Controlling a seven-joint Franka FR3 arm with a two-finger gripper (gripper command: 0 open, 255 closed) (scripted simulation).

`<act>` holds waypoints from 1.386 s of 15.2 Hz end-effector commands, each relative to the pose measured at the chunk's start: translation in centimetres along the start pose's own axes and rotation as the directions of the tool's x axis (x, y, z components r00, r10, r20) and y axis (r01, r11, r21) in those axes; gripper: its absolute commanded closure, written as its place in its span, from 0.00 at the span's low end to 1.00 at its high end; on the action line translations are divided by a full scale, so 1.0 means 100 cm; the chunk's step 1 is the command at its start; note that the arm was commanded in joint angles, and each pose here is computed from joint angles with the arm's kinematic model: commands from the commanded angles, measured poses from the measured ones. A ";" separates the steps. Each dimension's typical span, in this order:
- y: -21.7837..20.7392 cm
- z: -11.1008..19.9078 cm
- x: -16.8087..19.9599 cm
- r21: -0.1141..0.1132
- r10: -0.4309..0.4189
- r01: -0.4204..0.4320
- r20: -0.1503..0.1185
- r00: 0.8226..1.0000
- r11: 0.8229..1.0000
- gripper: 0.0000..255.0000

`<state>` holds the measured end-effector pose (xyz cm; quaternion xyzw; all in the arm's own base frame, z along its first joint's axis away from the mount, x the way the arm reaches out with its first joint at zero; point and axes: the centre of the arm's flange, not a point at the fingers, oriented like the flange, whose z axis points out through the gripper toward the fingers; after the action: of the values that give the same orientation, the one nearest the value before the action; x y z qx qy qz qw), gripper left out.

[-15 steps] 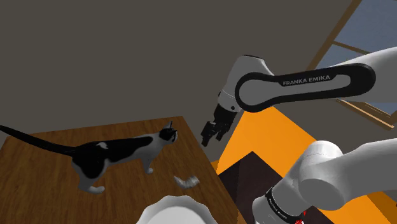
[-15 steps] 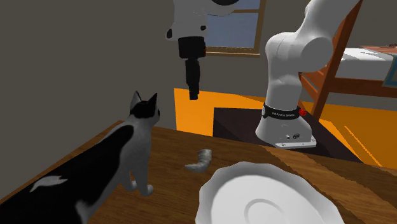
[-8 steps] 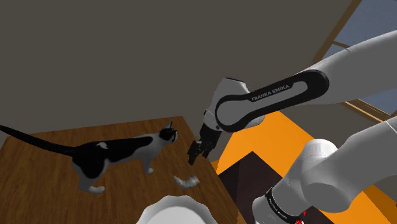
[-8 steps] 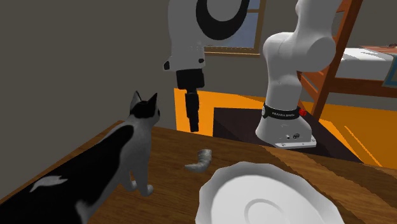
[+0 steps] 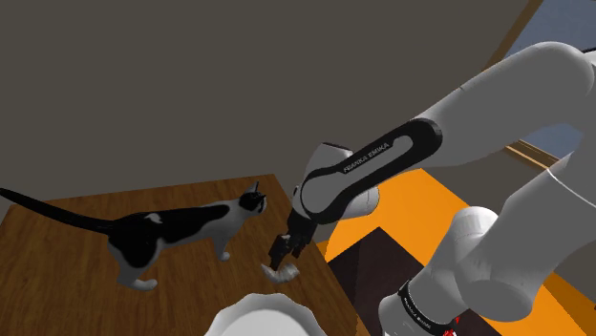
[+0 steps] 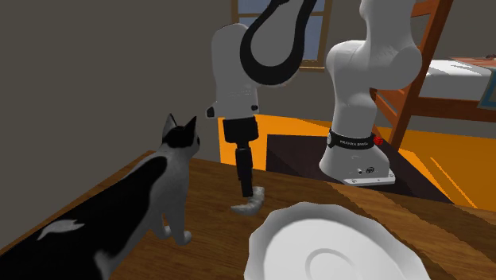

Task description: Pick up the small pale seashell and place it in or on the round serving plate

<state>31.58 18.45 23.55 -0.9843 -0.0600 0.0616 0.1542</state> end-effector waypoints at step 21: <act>-0.002 0.014 -0.001 0.000 0.000 0.000 -0.001 1.000 1.000 1.00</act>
<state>31.36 19.11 22.20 -0.9842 -0.0602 0.0594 0.1554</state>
